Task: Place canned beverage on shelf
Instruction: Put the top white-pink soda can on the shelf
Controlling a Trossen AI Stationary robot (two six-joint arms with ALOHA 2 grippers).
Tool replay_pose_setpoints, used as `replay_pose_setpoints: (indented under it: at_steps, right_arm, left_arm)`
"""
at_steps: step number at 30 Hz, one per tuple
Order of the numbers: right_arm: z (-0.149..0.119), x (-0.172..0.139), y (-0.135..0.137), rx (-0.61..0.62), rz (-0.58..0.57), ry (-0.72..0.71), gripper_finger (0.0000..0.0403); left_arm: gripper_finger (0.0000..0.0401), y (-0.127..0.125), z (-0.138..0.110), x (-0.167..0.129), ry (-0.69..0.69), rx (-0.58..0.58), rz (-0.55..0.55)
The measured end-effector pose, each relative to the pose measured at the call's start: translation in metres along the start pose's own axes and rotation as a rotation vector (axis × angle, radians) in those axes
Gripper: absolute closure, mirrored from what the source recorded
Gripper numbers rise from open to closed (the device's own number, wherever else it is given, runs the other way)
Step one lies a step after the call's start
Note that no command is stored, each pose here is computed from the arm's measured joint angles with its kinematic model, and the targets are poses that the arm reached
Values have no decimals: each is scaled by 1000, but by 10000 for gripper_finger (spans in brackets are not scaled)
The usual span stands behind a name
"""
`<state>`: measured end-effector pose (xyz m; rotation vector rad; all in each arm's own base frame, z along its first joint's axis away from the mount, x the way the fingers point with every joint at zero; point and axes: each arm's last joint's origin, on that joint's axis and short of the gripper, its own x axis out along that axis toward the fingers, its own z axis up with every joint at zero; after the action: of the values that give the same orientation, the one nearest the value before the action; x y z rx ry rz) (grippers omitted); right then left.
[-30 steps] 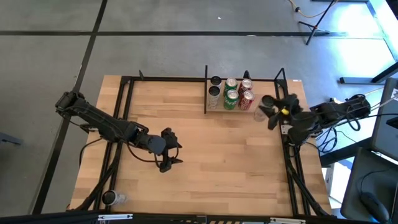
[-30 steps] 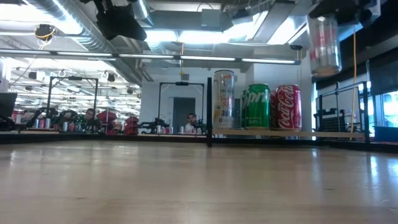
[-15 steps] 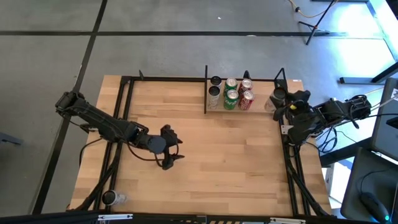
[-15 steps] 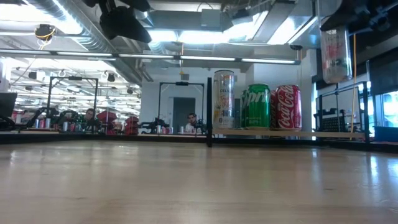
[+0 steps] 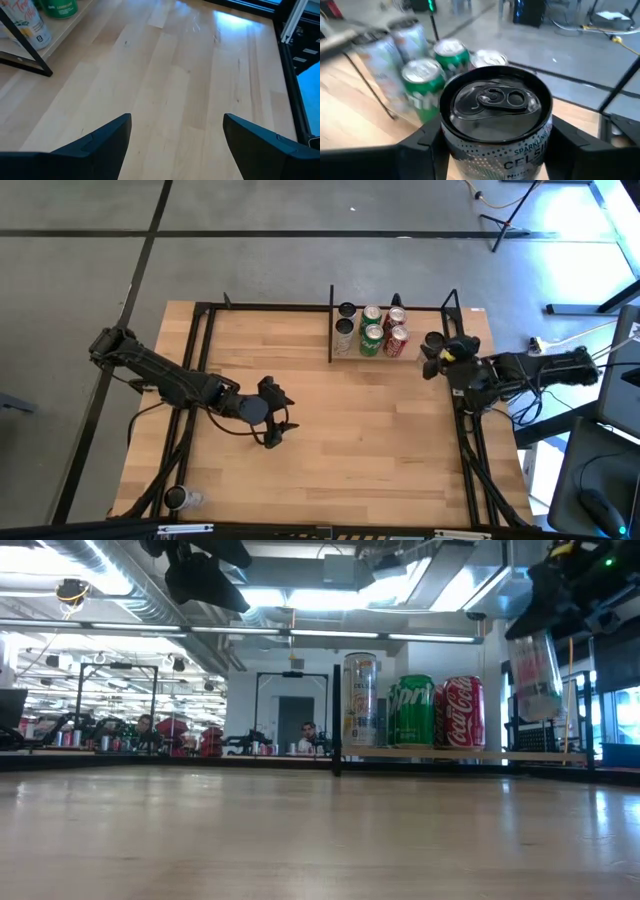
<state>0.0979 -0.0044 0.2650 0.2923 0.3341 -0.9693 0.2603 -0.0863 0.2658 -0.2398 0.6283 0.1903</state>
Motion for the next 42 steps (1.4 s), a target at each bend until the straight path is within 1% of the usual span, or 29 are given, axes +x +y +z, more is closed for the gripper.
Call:
replay_pose_setpoints:
  at_steps: [3, 9, 14, 16, 17, 20, 24, 26, 31, 34, 42]
  right_arm:
    - [4, 6, -3, -39, -12, 35, 190]
    - [22, 23, -7, -79, -26, 23, 190]
    - [36, 37, -22, -88, -79, 10, 190]
    - [40, 43, -28, -93, -73, -4, 190]
    - [41, 47, -31, -85, -52, -19, 190]
    - [38, 67, -39, -41, 0, -33, 190]
    - [26, 91, -54, -7, 4, 7, 190]
    - [26, 98, -61, -3, -5, -10, 190]
    - [25, 111, -75, 20, 32, -23, 190]
    - [26, 116, -80, 22, 35, -27, 190]
    - [23, 122, -80, -2, 70, 17, 190]
  left_arm:
    - [94, 0, 0, 0, -4, -8, -3]
    - [94, 0, 0, 0, -4, -9, -3]
    - [94, 0, 0, 0, -4, -9, -2]
    - [94, 0, 0, 0, -4, -9, -2]
    - [94, 0, 0, 0, -3, -9, -2]
    - [94, 0, 0, 0, -3, -9, -2]
    - [94, 0, 0, 0, -3, -8, -2]
    - [94, 0, 0, 0, -3, -8, -2]
    - [94, 0, 0, 0, -3, -8, -2]
    - [94, 0, 0, 0, -3, -8, -2]
    - [94, 0, 0, 0, -3, -8, -2]
